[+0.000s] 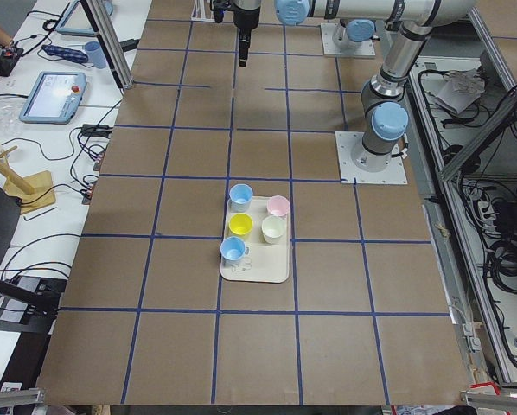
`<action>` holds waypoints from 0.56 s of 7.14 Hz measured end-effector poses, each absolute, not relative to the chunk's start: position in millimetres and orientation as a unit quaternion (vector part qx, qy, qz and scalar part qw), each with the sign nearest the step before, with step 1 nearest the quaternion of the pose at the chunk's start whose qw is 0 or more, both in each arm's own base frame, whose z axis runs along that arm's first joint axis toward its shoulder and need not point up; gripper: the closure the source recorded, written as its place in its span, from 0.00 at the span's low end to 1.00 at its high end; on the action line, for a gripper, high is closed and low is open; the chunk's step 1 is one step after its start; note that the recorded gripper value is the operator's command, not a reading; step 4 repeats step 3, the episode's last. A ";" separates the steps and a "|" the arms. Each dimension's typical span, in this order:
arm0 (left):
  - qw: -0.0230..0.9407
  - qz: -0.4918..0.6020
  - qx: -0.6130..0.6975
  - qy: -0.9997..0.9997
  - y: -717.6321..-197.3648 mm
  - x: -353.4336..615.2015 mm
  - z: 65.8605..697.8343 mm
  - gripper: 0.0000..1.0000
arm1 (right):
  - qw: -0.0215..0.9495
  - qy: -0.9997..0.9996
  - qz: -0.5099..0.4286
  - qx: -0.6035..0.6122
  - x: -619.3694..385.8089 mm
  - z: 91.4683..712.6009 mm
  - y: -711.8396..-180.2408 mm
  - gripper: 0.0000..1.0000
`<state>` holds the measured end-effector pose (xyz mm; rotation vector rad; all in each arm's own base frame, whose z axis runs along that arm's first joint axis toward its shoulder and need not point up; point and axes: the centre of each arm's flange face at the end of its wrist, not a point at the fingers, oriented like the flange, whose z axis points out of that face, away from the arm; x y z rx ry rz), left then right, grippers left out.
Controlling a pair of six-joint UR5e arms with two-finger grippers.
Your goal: Transfer IKEA cup to right arm and place on rack
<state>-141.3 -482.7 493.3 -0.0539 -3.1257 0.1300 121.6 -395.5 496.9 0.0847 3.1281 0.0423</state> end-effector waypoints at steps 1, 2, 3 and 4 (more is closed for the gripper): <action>0.006 0.042 -0.017 -0.999 -482.6 -141.2 493.6 0.00 | 0.007 0.999 0.012 0.029 121.7 500.9 -402.4 0.00; 0.007 0.042 -0.017 -0.999 -482.5 -141.2 493.6 0.00 | 0.009 0.999 0.011 0.035 122.0 503.4 -407.2 0.00; 0.007 0.042 -0.017 -0.999 -482.5 -141.2 493.6 0.00 | 0.010 0.999 0.012 0.042 122.2 504.5 -409.4 0.00; 0.007 0.042 -0.017 -0.999 -482.5 -141.2 493.6 0.00 | 0.010 0.999 0.012 0.042 122.2 504.5 -409.4 0.00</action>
